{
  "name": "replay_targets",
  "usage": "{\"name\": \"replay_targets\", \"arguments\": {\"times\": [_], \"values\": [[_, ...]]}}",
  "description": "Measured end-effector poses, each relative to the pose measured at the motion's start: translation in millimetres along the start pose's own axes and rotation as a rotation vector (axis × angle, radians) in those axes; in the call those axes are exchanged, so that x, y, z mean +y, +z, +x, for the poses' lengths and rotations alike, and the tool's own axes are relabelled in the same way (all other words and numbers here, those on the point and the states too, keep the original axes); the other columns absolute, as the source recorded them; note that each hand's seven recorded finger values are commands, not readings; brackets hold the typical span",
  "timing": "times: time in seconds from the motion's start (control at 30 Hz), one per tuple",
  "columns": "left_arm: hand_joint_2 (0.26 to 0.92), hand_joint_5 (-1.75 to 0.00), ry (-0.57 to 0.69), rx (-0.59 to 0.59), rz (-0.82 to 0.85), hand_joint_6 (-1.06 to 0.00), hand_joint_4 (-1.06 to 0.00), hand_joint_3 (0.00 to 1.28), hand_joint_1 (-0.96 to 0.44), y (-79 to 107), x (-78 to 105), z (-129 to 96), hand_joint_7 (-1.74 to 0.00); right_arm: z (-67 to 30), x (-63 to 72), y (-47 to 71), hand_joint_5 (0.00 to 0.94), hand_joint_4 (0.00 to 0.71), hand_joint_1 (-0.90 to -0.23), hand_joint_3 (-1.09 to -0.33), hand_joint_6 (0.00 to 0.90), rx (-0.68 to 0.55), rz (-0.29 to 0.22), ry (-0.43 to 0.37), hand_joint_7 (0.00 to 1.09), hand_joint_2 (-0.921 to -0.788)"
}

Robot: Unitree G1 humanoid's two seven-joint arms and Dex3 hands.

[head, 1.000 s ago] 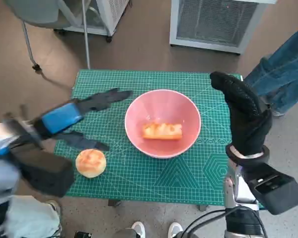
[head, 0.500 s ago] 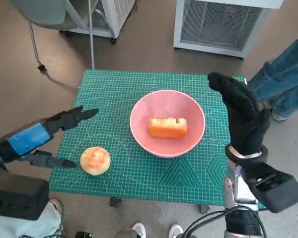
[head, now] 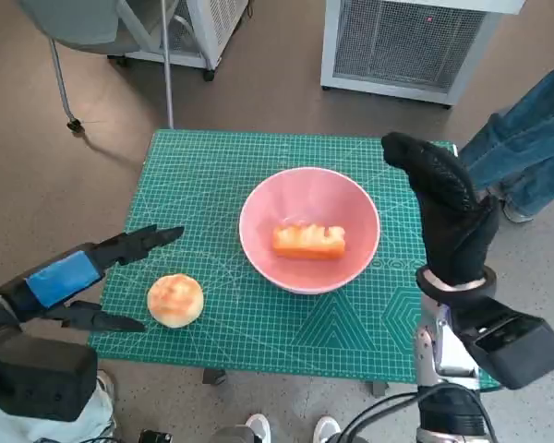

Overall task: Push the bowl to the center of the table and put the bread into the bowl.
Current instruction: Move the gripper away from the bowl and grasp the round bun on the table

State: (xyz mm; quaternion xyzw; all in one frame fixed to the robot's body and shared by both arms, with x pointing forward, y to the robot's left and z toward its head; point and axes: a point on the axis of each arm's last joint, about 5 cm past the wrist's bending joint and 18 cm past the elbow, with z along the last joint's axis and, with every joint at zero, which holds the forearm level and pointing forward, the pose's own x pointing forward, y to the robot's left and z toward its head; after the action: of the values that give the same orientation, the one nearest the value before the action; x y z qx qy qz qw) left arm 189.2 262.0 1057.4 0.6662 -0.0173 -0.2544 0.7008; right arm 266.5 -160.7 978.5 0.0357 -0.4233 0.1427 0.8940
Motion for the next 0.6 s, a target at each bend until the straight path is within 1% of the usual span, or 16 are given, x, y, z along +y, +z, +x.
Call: {"name": "replay_targets", "arguments": {"times": [0.2,0.43,0.6], "values": [[0.76,-0.01,-0.041,0.01,-0.034,-0.31,-0.16,0.0,-0.04,-2.1,-16.2,12.6,-0.02,0.3,-1.9,1.2,0.003,0.257,-0.637,-0.773,-0.001,-0.002,-0.005,0.003,0.73,-0.921],[0.767,-0.01,-0.11,0.035,-0.048,-0.33,-0.18,0.0,0.01,-9.1,-40.0,30.6,-0.02,0.2,-4.2,2.2,0.004,0.257,-0.638,-0.773,-0.001,-0.004,-0.013,0.004,0.73,-0.921],[0.774,-0.01,-0.159,0.055,-0.043,-0.34,-0.19,0.01,0.04,-13.6,-52.0,43.3,-0.02,0.5,-5.6,3.3,0.003,0.257,-0.638,-0.775,-0.001,-0.007,-0.021,0.007,0.73,-0.921]]}}
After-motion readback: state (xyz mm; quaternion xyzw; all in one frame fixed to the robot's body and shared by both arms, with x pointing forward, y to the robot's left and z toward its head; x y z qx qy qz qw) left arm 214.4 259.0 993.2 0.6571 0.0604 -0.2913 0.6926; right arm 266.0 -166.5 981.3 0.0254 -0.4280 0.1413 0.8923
